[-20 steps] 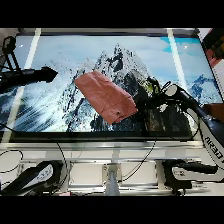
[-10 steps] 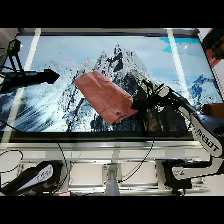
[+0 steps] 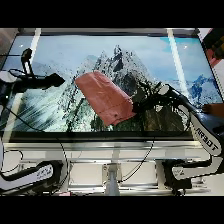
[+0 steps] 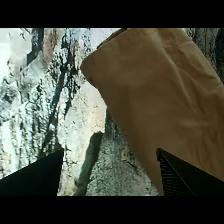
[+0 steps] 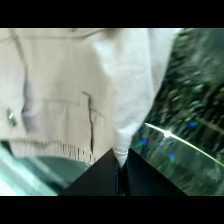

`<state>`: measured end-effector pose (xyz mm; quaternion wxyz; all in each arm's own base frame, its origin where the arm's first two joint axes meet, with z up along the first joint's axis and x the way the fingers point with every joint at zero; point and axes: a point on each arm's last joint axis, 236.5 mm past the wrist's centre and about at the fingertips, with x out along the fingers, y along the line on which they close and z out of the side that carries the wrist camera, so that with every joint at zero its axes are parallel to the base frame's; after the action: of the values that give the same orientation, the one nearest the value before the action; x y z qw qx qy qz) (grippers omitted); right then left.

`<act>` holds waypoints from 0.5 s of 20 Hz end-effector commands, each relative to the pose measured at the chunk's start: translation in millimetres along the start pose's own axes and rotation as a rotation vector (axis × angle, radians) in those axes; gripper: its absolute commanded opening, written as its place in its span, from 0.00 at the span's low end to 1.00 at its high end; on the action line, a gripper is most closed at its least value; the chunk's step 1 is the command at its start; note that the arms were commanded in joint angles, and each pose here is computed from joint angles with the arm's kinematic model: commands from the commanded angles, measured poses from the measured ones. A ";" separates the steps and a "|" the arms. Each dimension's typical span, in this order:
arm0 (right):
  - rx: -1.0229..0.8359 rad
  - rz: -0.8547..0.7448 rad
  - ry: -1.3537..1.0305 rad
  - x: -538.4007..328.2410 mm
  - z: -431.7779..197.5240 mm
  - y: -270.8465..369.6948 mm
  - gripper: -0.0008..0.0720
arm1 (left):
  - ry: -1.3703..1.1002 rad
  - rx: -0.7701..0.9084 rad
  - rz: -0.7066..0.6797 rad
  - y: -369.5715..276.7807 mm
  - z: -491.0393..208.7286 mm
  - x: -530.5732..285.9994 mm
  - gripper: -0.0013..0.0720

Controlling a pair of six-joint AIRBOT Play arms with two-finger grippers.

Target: Fold the clothes and pants, and hang the long-sleeved shirts on hangers.

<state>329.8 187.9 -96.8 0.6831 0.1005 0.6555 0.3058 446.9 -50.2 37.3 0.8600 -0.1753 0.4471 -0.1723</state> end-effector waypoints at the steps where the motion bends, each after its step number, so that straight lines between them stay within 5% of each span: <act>1: -0.055 0.042 0.053 -7.5 -6.4 13.8 0.04 | 0.045 -0.155 -0.127 -11.0 -11.9 43.8 0.91; 10: -0.080 0.053 0.065 -10.6 -9.7 17.9 0.04 | 0.147 -0.075 -0.085 -27.1 -65.0 146.7 0.91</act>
<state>318.2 192.8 -81.2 0.6603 0.0823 0.6610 0.3469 458.8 -140.6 -68.7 0.7997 -0.2223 0.5127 -0.2196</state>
